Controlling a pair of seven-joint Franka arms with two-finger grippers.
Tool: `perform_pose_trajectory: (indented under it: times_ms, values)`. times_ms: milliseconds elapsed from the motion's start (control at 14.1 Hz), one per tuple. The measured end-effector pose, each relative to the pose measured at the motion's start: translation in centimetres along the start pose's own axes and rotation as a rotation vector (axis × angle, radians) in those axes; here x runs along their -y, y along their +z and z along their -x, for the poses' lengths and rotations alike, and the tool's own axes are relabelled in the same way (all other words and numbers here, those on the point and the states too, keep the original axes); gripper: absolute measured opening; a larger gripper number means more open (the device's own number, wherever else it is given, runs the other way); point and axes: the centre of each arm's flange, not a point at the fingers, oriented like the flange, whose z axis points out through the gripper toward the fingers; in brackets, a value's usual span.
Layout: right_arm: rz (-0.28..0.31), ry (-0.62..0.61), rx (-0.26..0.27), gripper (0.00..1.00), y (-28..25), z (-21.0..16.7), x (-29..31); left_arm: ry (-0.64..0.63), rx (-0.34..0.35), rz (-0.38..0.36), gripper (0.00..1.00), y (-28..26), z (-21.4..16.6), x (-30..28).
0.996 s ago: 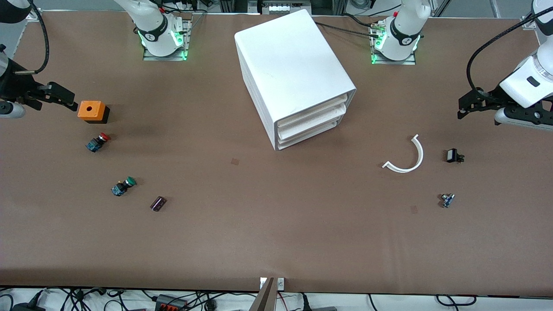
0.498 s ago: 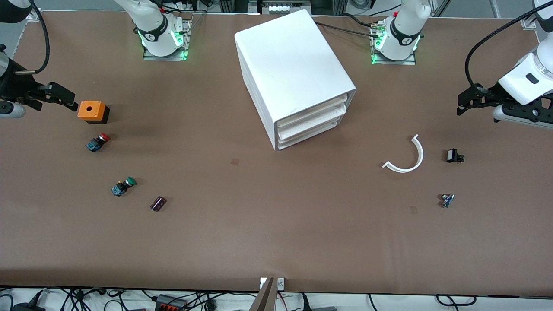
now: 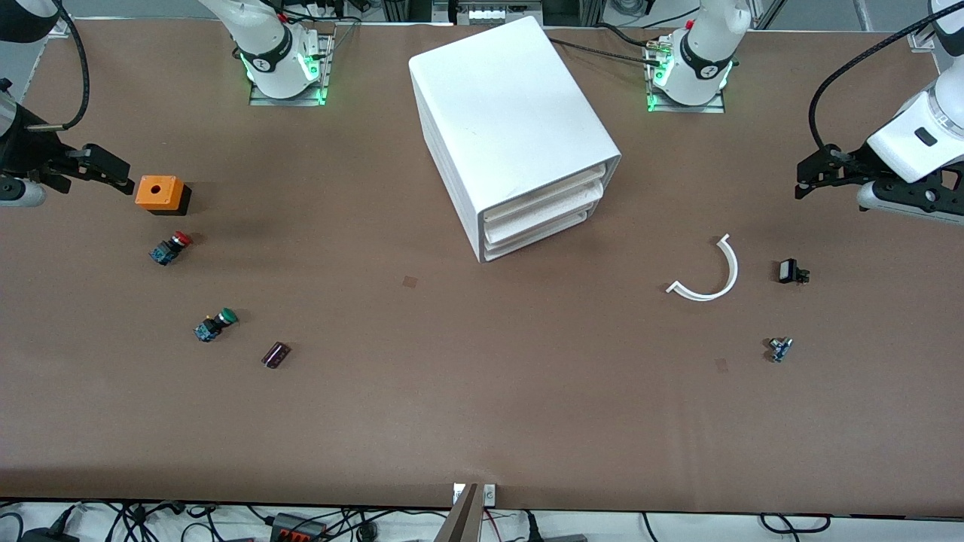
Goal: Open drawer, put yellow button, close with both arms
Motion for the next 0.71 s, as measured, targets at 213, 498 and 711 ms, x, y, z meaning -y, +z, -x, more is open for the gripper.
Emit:
perform_pose_trajectory:
  times_ms: [213,498,711]
  values:
    - [0.0,0.0,0.003,1.0,0.15,-0.05,0.0,0.0,0.0,0.0,1.0,0.0,0.0,0.0]
    - [0.0,0.0,0.009,1.0,0.48,-0.21,-0.02,0.0,0.001,0.0,1.0,0.0,0.01,0.0]
    - [0.0,0.001,0.009,1.0,0.49,-0.21,-0.05,0.0,0.001,0.0,1.0,0.01,0.01,0.0]
